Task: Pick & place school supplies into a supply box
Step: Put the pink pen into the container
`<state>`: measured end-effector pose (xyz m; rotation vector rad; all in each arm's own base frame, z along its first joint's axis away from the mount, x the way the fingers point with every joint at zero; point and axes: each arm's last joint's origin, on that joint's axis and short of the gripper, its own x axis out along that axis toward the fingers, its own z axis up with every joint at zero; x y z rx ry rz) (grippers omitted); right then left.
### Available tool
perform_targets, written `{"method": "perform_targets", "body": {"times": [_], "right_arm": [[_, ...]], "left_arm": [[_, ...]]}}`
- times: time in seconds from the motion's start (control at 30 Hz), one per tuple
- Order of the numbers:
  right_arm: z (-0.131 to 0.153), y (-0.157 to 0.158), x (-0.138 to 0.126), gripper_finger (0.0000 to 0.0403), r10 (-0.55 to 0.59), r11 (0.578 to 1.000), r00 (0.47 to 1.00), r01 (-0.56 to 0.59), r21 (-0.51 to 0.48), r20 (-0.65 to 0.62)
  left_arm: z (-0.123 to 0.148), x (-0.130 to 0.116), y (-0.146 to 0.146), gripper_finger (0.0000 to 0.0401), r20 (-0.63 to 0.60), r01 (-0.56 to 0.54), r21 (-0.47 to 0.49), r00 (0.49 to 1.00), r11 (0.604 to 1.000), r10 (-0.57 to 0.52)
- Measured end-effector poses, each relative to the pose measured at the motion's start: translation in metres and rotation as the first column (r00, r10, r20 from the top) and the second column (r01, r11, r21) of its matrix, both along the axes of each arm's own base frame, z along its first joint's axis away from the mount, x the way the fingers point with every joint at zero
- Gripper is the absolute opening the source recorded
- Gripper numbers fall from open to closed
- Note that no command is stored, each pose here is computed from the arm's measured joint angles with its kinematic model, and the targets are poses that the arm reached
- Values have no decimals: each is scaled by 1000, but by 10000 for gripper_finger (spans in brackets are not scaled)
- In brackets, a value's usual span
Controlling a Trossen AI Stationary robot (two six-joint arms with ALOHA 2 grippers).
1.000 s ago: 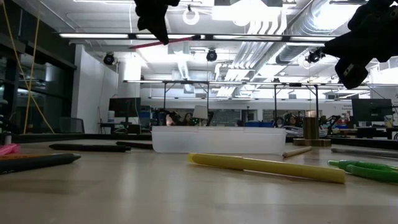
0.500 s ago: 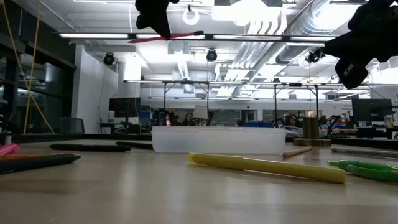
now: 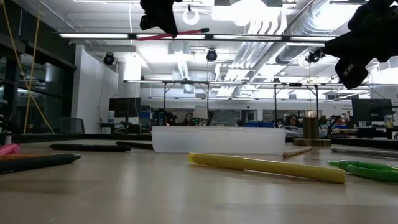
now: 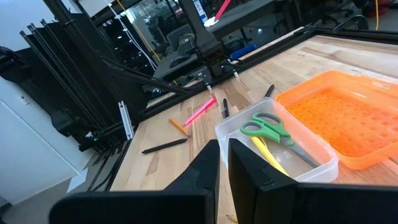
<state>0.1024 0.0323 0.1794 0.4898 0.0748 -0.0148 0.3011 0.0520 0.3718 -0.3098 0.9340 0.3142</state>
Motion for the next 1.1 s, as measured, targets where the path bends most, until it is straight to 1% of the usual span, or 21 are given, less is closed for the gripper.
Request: {"method": "perform_targets", "body": {"times": [0.13,0.4,0.47,0.57,0.63,0.73,0.8,0.87,1.0,1.1], "right_arm": [[0,0,0,12,0,1000,1000,0,1,0],[0,1,0,12,22,1000,1000,-22,5,0],[0,1,0,12,26,1000,1000,-26,6,-1],[0,1,0,12,25,1000,1000,-25,5,0],[0,1,0,12,26,1000,1000,-26,4,-1],[0,1,0,12,26,1000,1000,-26,3,0],[0,1,0,12,26,1000,1000,-26,3,-1],[0,1,0,12,26,1000,1000,-26,2,-1],[0,1,0,12,26,1000,1000,-26,-2,-1],[0,1,0,12,30,1000,1000,-30,-3,0]], "left_arm": [[-7,9,-3,42,-8,25,-26,1000,999,-26],[-21,23,-10,42,-43,49,-41,998,998,-50],[-22,28,-11,42,-27,49,-46,998,998,-50],[-25,29,-12,42,-36,47,-62,998,997,-49],[-25,33,-17,42,-19,61,-59,998,996,-63],[-29,37,-19,42,-27,70,-62,997,996,-72],[-30,41,-24,42,-4,82,-65,997,994,-82],[-31,41,-24,42,-15,76,-71,997,995,-78],[-33,46,-28,42,0,87,-65,996,994,-87],[-34,49,-29,42,13,90,-78,996,993,-89]]}}
